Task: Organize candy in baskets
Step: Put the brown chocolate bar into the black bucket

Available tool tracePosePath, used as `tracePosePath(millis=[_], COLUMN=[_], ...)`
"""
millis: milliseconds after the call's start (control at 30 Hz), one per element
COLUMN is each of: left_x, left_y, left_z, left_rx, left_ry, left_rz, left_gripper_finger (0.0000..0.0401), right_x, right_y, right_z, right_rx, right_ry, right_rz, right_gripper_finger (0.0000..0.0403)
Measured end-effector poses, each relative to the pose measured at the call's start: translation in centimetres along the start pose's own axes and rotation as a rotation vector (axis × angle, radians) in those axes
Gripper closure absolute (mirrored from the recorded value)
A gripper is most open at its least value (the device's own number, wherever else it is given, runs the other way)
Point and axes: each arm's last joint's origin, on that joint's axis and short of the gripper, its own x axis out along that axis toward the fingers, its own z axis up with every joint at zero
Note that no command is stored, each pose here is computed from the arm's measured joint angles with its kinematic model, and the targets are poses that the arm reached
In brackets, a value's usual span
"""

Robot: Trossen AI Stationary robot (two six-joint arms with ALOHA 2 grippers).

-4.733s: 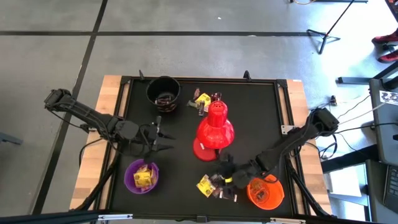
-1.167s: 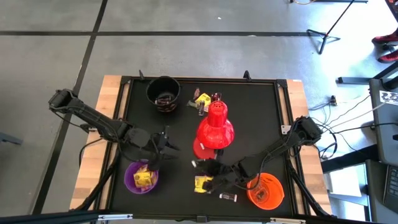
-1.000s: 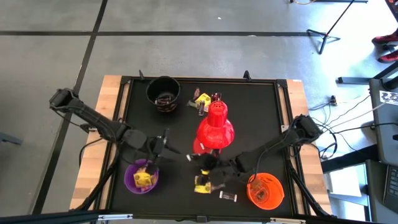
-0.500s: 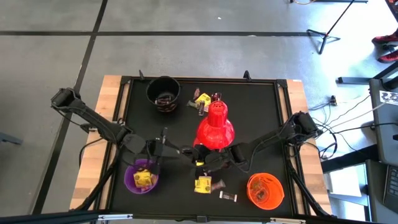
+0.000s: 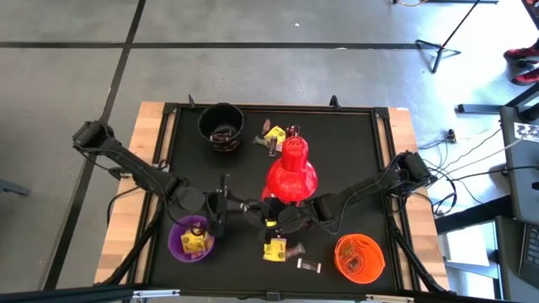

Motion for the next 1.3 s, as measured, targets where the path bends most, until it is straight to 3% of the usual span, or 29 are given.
tracePosePath(millis=[300,500,800,900,1000,1300], left_x=[0.0,0.0,-0.1,-0.5,-1.6,-6.8], left_y=[0.0,0.0,0.0,0.5,2.0,9.4], left_z=[0.0,-0.1,-0.2,-0.6,-0.8,-0.1], left_rx=[0.001,0.001,0.005,0.021,0.017,-0.034], left_ry=[0.003,0.006,0.026,0.081,0.139,0.163], left_rz=[-0.001,-0.01,0.012,0.097,0.253,0.624], left_gripper_finger=[0.0392,0.0393,0.0399,0.0399,0.0393,0.0387], right_x=[0.0,0.0,0.0,0.0,0.0,-0.1], right_y=[-0.1,0.1,0.2,0.2,0.1,-0.2], right_z=[-0.2,-0.2,-0.3,-0.4,-0.7,-1.3], right_rx=[-0.01,-0.027,-0.032,-0.035,-0.029,-0.006], right_ry=[0.016,0.037,0.048,0.055,0.08,0.139], right_rz=[-0.005,0.049,0.087,0.082,0.075,0.044], right_gripper_finger=[0.0395,0.0385,0.0237,0.0198,0.018,0.0189])
